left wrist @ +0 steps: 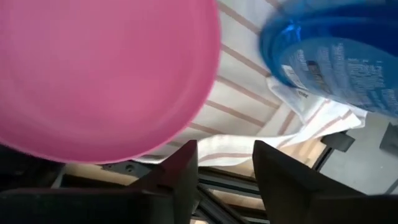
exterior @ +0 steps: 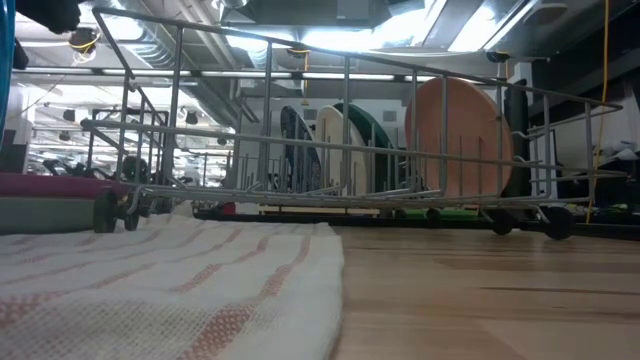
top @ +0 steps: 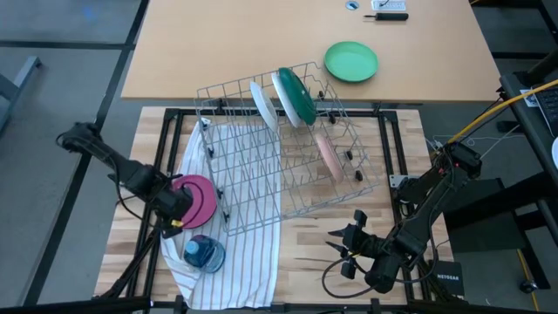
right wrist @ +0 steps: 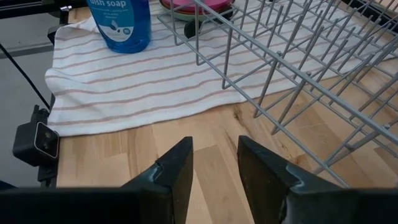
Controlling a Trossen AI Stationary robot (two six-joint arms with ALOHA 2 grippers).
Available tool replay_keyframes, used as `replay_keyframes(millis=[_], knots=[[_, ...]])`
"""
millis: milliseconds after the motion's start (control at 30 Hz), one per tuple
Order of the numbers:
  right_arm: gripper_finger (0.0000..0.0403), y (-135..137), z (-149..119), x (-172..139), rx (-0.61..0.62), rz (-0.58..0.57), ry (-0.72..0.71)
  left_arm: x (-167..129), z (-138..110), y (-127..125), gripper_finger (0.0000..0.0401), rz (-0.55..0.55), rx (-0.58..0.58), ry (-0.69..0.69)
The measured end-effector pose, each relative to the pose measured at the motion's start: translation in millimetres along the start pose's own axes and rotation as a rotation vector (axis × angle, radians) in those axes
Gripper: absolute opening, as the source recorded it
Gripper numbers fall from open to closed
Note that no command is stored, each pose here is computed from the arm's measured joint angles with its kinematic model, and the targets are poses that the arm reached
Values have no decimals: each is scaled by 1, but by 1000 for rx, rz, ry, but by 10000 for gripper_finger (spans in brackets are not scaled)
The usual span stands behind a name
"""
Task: Sort dishes
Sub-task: Put the pink plate into the dish rack
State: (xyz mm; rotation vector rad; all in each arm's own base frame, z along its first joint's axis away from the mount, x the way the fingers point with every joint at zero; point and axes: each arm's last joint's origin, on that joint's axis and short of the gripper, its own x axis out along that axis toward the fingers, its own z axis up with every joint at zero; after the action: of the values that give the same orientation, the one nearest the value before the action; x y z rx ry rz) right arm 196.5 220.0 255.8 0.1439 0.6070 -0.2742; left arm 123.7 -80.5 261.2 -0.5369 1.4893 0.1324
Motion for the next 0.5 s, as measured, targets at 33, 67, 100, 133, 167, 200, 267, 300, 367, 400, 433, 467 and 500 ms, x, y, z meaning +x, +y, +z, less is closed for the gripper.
replay_keyframes(millis=[33, 67, 100, 133, 167, 200, 267, 300, 367, 400, 433, 467, 500], knots=[[129, 0, 0, 0, 0, 0, 0, 2, 0, -3, 148, -3, 5, 2], [129, 0, 0, 0, 0, 0, 0, 4, -1, -6, 150, 0, 13, 7], [129, 0, 0, 0, 0, 0, 0, 7, -1, -9, 152, 6, 21, 15], [129, 0, 0, 0, 0, 0, 0, 9, -2, -12, 152, 15, 26, 23], [129, 0, 0, 0, 0, 0, 0, 12, -3, -14, 152, 29, 28, 34], [129, 0, 0, 0, -1, 0, 0, 15, -3, -17, 151, 43, 30, 45], [129, 0, 0, 0, -2, 0, 1, 22, -4, -22, 149, 68, 27, 61], [129, 0, 0, 0, -3, -1, 1, 25, -4, -25, 148, 76, 32, 66], [129, 0, 0, 0, -7, -4, 2, 31, -4, -29, 148, 96, 42, 75], [129, -1, 0, 0, -8, -4, 3, 35, -4, -31, 149, 112, 47, 83], [129, 0, 0, 0, -10, -3, 3, 38, -4, -33, 150, 122, 50, 88], [129, 0, 0, 0, -15, -4, 2, 40, -3, -35, 150, 133, 53, 92], [129, 0, 0, 0, -23, -3, 3, 43, -3, -36, 150, 150, 54, 94]])
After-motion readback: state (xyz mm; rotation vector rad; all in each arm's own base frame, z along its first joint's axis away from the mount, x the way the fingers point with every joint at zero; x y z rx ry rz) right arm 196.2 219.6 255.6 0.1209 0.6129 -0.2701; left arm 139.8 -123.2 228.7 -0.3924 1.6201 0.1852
